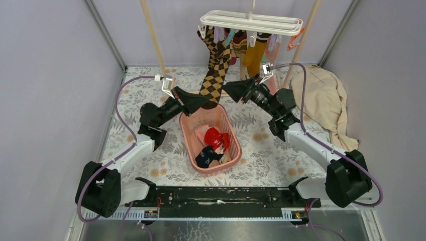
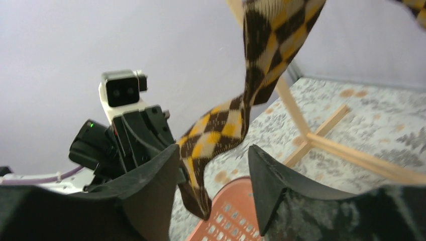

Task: Remove the socks clipped to the hanger
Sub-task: Remove the sock from the hanger.

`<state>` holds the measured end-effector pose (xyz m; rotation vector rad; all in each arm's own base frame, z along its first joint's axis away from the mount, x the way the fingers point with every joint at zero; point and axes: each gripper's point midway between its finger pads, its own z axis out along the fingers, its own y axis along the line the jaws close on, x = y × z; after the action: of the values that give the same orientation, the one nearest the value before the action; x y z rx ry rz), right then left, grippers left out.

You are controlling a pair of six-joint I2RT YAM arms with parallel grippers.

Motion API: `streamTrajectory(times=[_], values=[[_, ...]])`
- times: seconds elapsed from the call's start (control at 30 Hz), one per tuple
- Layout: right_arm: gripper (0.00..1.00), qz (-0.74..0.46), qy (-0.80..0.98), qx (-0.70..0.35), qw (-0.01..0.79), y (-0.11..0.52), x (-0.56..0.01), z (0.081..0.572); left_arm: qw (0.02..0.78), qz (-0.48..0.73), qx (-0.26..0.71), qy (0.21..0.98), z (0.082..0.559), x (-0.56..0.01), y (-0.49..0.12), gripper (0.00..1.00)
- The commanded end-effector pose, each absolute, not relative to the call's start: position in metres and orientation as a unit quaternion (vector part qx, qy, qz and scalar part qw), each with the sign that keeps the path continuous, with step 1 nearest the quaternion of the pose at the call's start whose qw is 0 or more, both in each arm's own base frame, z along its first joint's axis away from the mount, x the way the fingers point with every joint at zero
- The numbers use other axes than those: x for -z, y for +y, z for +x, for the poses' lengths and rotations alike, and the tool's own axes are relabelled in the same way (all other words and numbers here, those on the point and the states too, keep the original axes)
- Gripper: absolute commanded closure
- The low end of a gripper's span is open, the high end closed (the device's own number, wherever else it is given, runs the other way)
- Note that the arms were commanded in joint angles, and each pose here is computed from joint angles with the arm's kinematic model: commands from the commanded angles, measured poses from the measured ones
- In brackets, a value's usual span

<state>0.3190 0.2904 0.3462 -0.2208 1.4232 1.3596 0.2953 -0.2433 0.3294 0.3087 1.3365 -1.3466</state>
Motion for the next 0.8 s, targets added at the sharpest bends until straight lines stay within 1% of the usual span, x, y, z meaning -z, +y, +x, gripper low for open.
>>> streamTrajectory(times=[0.0, 0.13, 0.23, 0.5, 0.77], values=[[0.36, -0.087, 0.548, -0.534, 0.638, 0.277, -0.401, 0.334, 0.579, 0.131, 0.552, 0.585, 0.301, -0.331, -0.240, 0.98], [0.25, -0.071, 0.515, -0.527, 0.672, 0.274, -0.423, 0.349, 0.573, 0.130, 0.554, 0.590, 0.300, -0.332, -0.240, 0.98], [0.23, -0.059, 0.498, -0.524, 0.688, 0.274, -0.433, 0.364, 0.566, 0.130, 0.556, 0.595, 0.299, -0.331, -0.241, 0.98], [0.26, -0.009, 0.471, -0.516, 0.716, 0.264, -0.440, 0.404, 0.563, 0.134, 0.563, 0.591, 0.289, -0.341, -0.240, 0.99], [0.33, 0.024, 0.408, -0.568, 0.715, 0.243, -0.452, 0.436, 0.567, 0.136, 0.562, 0.587, 0.283, -0.349, -0.238, 1.00]])
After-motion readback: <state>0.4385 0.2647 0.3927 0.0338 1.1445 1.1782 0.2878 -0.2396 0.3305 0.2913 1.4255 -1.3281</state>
